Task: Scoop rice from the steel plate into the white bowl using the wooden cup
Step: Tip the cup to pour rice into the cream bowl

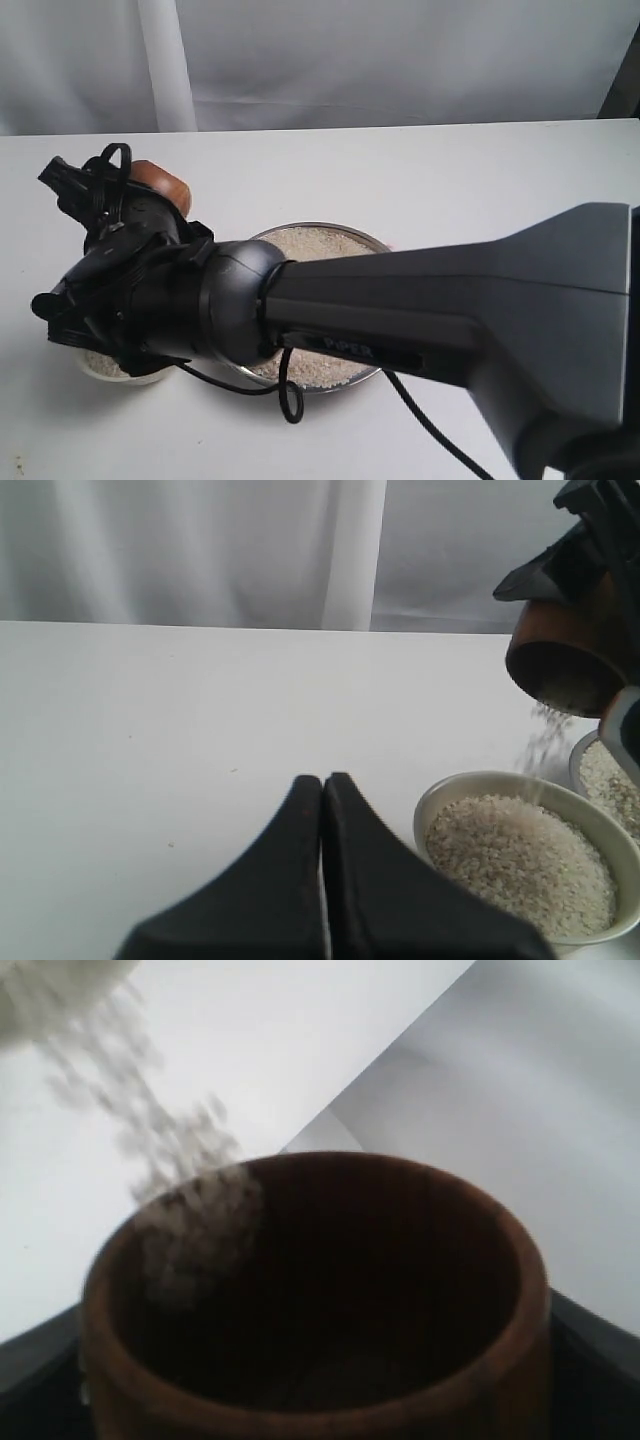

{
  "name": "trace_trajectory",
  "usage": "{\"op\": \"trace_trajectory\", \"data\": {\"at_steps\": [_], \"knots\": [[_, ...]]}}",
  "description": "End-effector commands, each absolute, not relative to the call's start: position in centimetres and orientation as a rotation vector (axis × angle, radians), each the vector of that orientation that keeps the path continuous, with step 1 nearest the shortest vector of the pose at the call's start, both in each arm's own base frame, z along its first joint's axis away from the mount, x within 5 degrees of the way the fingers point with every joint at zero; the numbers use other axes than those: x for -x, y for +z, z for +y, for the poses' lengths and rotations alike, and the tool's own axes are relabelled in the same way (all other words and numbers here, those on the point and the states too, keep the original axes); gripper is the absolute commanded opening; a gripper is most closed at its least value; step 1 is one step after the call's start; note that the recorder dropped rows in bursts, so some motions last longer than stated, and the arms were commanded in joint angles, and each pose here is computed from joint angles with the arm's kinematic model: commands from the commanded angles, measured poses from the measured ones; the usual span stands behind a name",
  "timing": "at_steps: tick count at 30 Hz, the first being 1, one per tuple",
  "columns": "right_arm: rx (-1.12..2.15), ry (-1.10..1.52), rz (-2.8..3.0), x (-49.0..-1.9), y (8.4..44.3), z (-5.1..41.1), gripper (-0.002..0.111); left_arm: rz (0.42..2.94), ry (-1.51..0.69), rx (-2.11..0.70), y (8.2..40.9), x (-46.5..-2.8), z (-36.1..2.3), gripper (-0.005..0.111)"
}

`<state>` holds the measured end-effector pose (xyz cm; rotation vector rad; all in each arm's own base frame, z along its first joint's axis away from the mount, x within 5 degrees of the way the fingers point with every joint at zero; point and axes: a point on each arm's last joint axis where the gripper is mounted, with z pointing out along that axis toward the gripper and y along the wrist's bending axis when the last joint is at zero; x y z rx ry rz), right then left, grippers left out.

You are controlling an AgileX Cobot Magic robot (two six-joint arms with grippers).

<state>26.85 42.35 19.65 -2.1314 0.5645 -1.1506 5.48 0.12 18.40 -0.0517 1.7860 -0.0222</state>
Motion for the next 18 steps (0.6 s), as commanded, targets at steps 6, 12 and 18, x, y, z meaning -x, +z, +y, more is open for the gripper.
{"op": "trace_trajectory", "data": {"at_steps": [6,12,18], "knots": [[2.116,-1.243,0.474,-26.4,19.7,43.0,0.0,1.767,-0.032,0.053,18.7,-5.5,0.1,0.0],[2.095,-1.241,0.553,-26.5,19.7,42.7,0.0,1.767,-0.032,0.053,18.7,-5.5,0.1,0.0],[1.891,-0.992,1.034,-27.0,20.9,41.5,0.0,1.767,-0.032,0.053,18.7,-5.5,0.1,0.0]]}}
